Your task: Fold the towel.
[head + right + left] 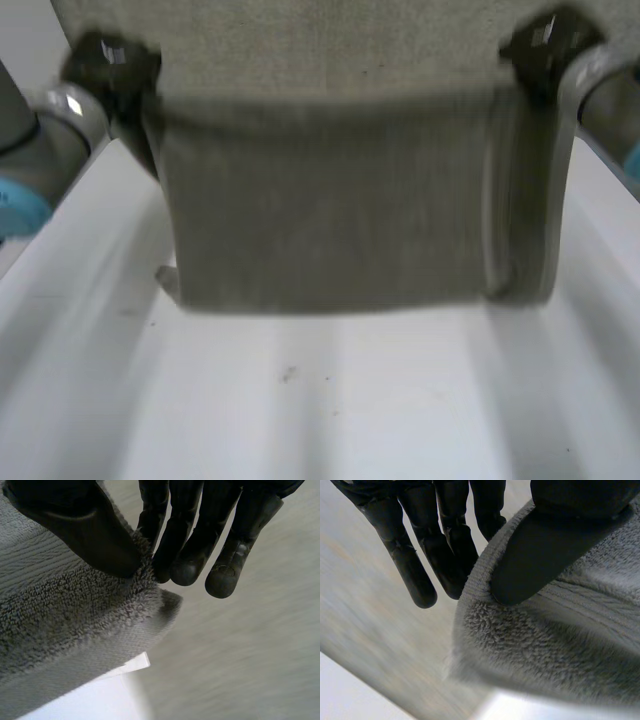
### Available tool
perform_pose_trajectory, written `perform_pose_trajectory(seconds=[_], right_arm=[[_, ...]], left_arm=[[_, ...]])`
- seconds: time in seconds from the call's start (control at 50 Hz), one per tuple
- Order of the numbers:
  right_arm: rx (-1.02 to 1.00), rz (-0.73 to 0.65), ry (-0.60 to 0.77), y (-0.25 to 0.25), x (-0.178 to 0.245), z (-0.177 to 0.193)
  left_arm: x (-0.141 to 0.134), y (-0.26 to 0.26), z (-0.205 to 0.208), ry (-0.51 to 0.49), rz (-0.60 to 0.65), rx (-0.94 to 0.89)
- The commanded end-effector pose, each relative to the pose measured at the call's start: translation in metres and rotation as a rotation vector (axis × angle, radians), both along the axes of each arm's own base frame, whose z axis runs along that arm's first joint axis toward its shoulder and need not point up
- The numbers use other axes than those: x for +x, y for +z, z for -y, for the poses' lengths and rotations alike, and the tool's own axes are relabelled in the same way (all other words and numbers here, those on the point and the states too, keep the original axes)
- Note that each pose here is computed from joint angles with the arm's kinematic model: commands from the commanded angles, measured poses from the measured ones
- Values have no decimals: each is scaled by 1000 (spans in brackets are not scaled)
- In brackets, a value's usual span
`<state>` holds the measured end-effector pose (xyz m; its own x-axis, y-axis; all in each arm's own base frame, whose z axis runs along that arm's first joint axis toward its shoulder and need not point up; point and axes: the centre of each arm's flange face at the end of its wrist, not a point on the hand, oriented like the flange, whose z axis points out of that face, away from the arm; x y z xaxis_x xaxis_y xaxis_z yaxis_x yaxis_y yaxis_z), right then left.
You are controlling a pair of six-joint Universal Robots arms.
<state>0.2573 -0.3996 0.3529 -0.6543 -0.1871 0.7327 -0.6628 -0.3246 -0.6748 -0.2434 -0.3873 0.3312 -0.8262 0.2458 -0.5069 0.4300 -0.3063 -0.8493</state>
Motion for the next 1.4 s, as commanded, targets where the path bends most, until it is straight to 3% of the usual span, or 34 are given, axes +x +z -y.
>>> perform_pose_trajectory(seconds=[0.02, 0.1, 0.16, 0.2, 0.22, 0.26, 0.32, 0.38, 0.4, 0.44, 0.54, 0.64, 0.76, 1.22, 1.32, 1.4], right_arm=[[-478, 254, 38, 106, 0, -9], [-386, 248, 44, 97, -2, -15], [-305, 223, 43, 81, -1, -16], [-111, 168, 34, 44, -2, -19], [-110, 168, 34, 44, -2, -19], [119, 102, 27, -3, -3, -27], [239, 66, 33, -29, -3, -33], [501, -10, 71, -102, -6, -51], [502, -11, 71, -102, -6, -51], [577, -28, 89, -140, -7, -60], [604, -36, 78, -179, -11, -69], [644, -42, 79, -194, -16, -86], [573, 15, 28, -176, -39, -86], [513, 53, -39, -174, -68, -85], [520, 51, -34, -175, -66, -87], [527, 48, -33, -177, -66, -88]], left_arm=[[-15, 108, -11, -65, -191, -449], [-10, 122, -16, -77, -281, -497], [-8, 102, -12, -73, -321, -416], [-8, 60, -9, -59, -291, -271], [-8, 60, -9, -59, -291, -270], [-7, 2, -13, -46, -237, -97], [-6, -26, -18, -42, -209, -20], [-1, -104, -37, -39, -118, 148], [-1, -104, -37, -39, -118, 148], [3, -152, -50, -36, -34, 224], [8, -200, -65, -28, 98, 277], [19, -215, -74, -10, 180, 306], [39, -203, -68, 48, 174, 281], [47, -210, -66, 71, 170, 288], [46, -211, -73, 50, 170, 300], [40, -212, -81, -30, 167, 307]])
